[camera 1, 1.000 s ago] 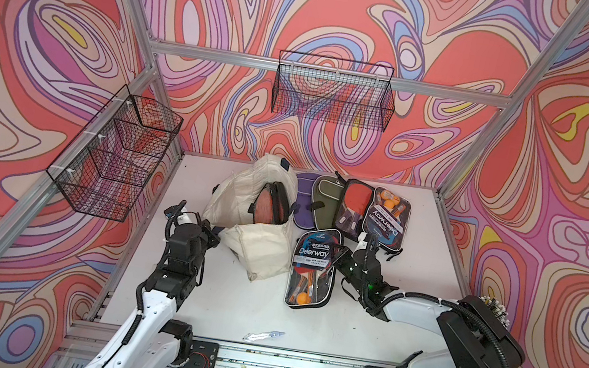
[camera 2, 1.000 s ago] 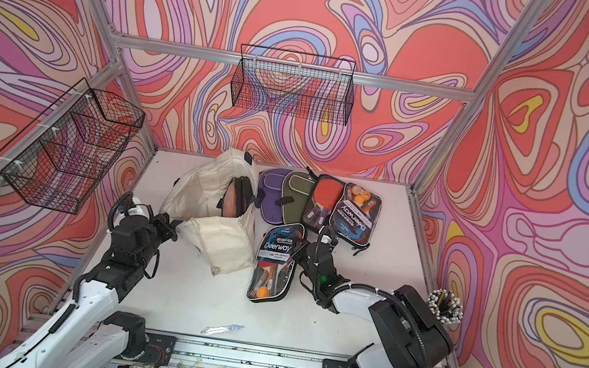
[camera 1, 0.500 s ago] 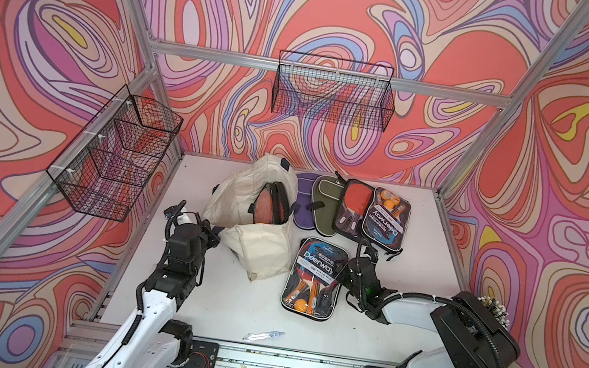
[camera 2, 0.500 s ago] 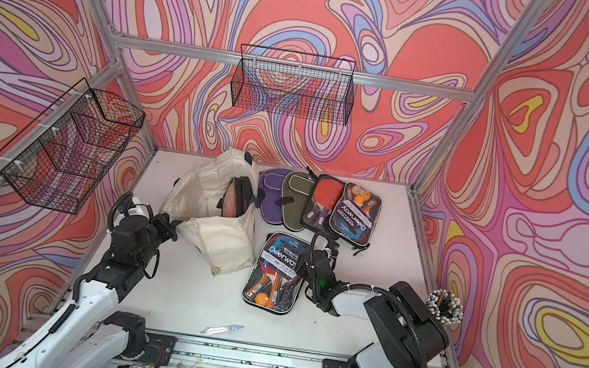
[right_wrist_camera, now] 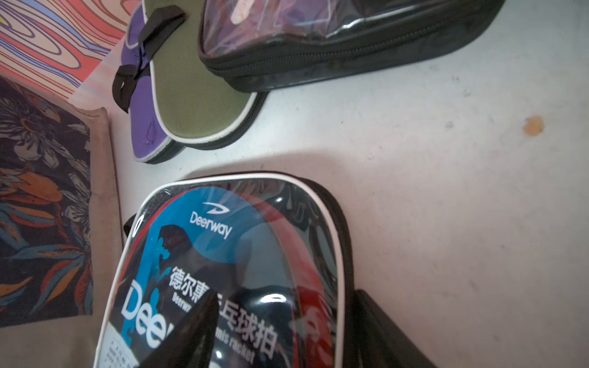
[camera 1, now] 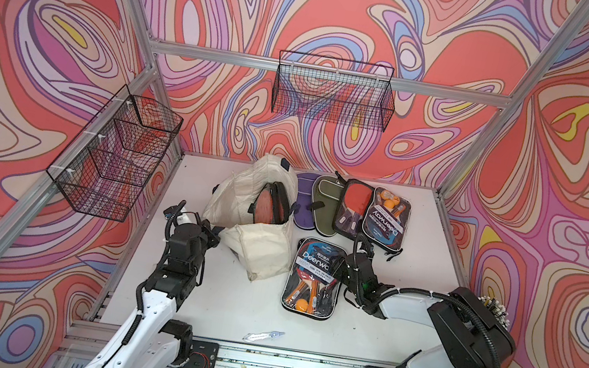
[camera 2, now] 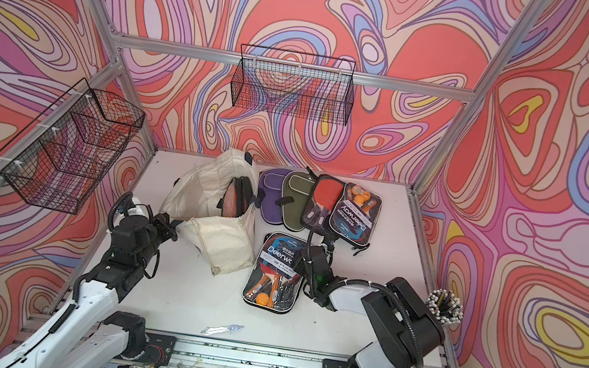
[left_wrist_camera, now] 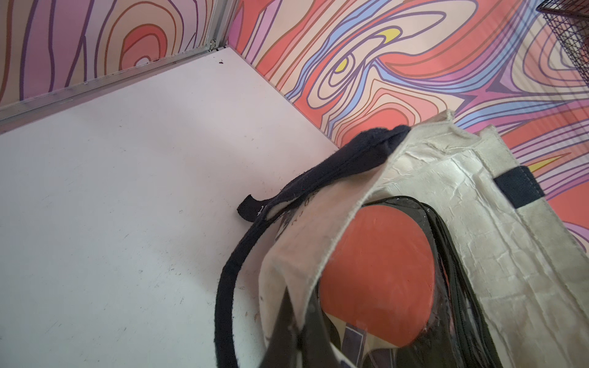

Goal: Remove the ping pong set from the canvas bag
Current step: Place the ping pong set at the center of the board.

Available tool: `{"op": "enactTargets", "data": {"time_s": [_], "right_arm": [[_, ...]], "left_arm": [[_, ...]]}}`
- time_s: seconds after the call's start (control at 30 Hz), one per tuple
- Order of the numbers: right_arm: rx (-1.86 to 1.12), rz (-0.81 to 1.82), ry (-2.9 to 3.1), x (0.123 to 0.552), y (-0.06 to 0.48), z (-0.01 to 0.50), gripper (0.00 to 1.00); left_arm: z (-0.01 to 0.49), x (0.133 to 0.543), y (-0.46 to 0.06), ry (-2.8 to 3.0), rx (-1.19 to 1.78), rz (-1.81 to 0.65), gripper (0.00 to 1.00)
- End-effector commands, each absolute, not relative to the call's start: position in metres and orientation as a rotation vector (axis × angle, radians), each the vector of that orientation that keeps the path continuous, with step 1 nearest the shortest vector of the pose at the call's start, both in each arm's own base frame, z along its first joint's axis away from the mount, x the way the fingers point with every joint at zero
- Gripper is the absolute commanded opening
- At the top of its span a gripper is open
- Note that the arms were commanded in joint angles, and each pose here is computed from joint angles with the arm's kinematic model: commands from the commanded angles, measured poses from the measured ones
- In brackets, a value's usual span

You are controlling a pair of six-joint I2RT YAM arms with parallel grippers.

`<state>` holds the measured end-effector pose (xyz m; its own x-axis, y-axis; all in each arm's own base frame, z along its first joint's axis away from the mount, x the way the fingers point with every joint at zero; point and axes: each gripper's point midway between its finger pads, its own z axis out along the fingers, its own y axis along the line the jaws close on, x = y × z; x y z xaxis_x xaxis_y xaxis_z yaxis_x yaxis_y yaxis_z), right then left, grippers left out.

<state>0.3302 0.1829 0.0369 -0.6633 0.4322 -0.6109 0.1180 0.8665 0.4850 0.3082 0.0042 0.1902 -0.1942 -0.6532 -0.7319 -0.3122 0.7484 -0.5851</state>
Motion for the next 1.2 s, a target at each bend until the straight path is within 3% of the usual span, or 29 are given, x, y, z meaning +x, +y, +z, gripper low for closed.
{"op": "enactTargets", "data": {"time_s": [0.0, 0.57, 0.87, 1.17], "right_arm": [[0.364, 0.486, 2.328, 0.327, 0.184, 0.027, 0.78], [0.287, 0.476, 2.286, 0.352, 0.199, 0.054, 0.81], [0.125, 0.399, 2.159, 0.38, 0.208, 0.144, 0.81], [-0.129, 0.544, 2.005, 0.404, 0.269, 0.265, 0.81]], "left_arm": [[0.205, 0.308, 0.009, 1.742, -0.77, -0.373, 0.0], [0.205, 0.31, 0.005, 1.75, -0.757, -0.401, 0.0], [0.208, 0.318, -0.015, 1.745, -0.687, -0.526, 0.0], [0.211, 0.327, -0.04, 1.749, -0.612, -0.686, 0.0]]}}
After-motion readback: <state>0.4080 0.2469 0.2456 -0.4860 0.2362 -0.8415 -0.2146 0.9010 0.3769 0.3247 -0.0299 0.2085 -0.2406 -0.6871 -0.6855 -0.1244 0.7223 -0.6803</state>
